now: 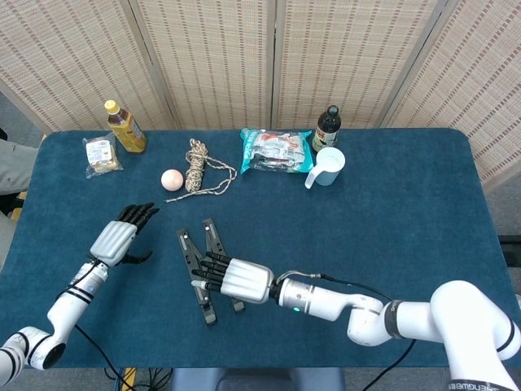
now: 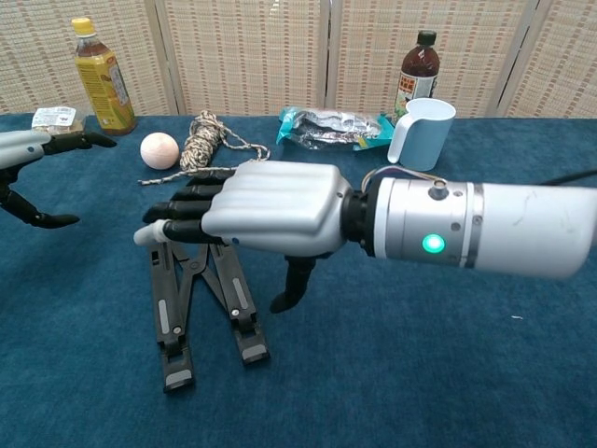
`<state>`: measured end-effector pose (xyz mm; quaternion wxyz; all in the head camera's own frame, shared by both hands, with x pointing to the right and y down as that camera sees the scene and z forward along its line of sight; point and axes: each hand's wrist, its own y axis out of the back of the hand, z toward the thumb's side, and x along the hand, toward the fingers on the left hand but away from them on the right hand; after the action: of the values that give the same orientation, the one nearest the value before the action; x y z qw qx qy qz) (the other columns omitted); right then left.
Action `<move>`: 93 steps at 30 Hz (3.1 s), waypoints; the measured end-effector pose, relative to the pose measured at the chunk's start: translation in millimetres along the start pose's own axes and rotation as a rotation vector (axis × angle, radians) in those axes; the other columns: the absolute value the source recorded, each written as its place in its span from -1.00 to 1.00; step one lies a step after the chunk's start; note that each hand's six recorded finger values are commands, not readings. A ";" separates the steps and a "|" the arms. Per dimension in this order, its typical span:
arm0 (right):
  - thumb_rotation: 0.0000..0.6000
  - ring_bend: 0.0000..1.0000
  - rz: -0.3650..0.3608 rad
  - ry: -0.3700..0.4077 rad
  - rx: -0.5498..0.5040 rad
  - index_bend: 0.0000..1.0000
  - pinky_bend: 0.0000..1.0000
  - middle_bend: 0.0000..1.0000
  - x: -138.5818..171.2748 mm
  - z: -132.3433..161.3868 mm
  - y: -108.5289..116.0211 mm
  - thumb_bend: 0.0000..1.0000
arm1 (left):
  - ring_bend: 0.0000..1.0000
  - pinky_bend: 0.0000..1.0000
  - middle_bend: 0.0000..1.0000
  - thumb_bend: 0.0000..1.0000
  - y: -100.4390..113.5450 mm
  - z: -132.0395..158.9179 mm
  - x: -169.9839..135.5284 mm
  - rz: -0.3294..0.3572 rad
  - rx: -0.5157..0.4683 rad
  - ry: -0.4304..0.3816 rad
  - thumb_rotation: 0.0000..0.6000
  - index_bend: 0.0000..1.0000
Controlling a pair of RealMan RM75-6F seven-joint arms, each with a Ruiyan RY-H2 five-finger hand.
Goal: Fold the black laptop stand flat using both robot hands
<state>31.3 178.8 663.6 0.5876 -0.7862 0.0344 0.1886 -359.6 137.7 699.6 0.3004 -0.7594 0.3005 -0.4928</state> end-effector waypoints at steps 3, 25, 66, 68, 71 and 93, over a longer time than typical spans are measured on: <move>1.00 -1.00 0.086 0.034 0.064 -1.00 -1.00 -1.00 -4.0 -11.1 4.8 -1.00 | -1.00 -1.00 -1.00 -0.50 1.8 -3.1 -4.9 0.010 -0.008 0.014 1.00 -0.92; 1.00 -1.00 0.224 0.218 0.288 -1.00 -1.00 -1.00 -63.1 -2.5 -17.8 -1.00 | -1.00 -1.00 -1.00 -0.50 11.8 -19.3 -22.9 0.075 -0.052 0.062 1.00 -0.92; 1.00 -1.00 0.264 0.246 0.288 -0.78 -1.00 -0.54 -87.6 -0.1 -24.8 -0.73 | -1.00 -1.00 -1.00 -0.50 11.1 -25.6 -29.7 0.095 -0.072 0.073 1.00 -0.92; 1.00 -1.00 0.262 0.244 0.284 -0.74 -1.00 -0.50 -88.1 -0.3 -24.5 -0.70 | -1.00 -1.00 -1.00 -0.50 10.9 -25.0 -29.8 0.096 -0.073 0.071 1.00 -0.92; 1.00 -1.00 0.251 0.242 0.280 -0.60 -1.00 -0.38 -89.3 -0.1 -23.4 -0.69 | -1.00 -1.00 -1.00 -0.50 10.5 -24.5 -29.7 0.094 -0.072 0.070 1.00 -0.92; 1.00 -0.61 0.154 0.227 0.236 -0.09 -0.94 0.05 -96.8 -2.6 -19.5 -0.57 | -1.00 -1.00 -1.00 -0.50 9.5 -24.7 -29.1 0.092 -0.070 0.069 1.00 -0.93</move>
<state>-52.3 166.2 714.6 0.6518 -0.7231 0.1825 0.1380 -393.8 149.6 684.2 0.2853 -0.7374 0.3622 -0.4936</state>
